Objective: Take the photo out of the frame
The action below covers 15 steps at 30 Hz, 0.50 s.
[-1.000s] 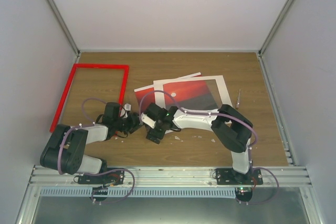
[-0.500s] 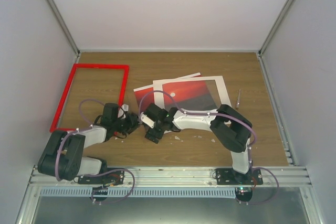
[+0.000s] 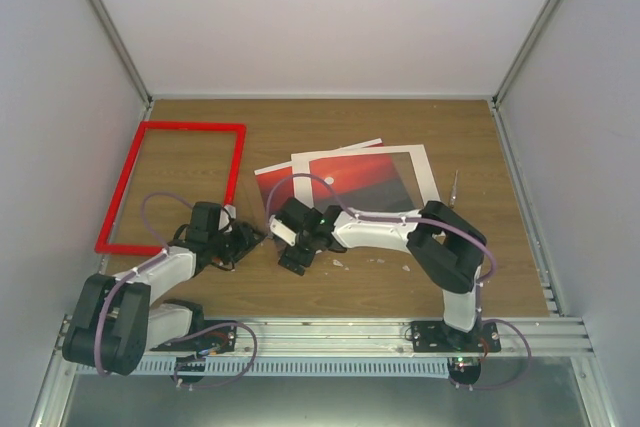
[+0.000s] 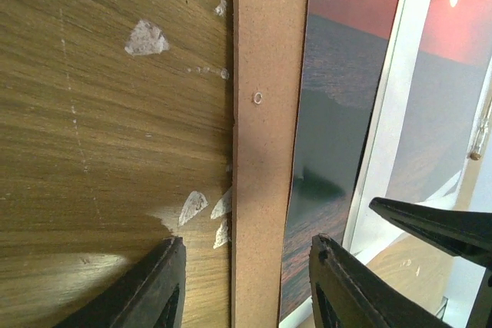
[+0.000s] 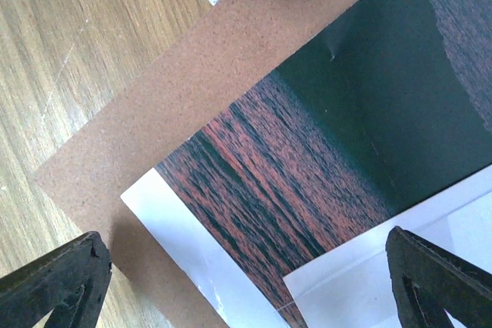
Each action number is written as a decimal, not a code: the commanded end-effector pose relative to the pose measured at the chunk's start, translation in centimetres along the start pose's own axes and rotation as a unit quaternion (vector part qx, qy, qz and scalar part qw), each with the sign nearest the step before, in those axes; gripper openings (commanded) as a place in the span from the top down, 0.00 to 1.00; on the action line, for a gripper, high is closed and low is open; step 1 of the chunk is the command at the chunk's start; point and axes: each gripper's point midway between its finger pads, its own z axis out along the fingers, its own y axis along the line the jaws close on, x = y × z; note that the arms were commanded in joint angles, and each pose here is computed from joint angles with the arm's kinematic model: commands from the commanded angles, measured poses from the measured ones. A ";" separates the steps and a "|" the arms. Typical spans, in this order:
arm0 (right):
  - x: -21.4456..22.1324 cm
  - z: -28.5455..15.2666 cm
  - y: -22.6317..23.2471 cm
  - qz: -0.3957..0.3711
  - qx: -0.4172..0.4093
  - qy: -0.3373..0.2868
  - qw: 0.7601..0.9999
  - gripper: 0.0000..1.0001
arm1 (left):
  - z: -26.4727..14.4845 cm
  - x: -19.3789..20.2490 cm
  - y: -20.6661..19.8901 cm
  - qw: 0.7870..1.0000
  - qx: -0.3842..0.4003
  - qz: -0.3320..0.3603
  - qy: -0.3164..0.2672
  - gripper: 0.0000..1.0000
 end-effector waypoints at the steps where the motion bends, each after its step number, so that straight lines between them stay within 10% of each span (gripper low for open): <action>1: -1.3 0.5 0.5 -0.013 -0.007 -0.007 1.000 0.02 | 0.2 0.5 2.1 0.999 -0.044 -0.001 0.007 0.55; 15: 0.7 2.9 0.6 -0.015 -0.012 0.047 0.999 0.03 | 1.2 2.1 3.0 0.998 -0.047 -0.005 0.030 0.63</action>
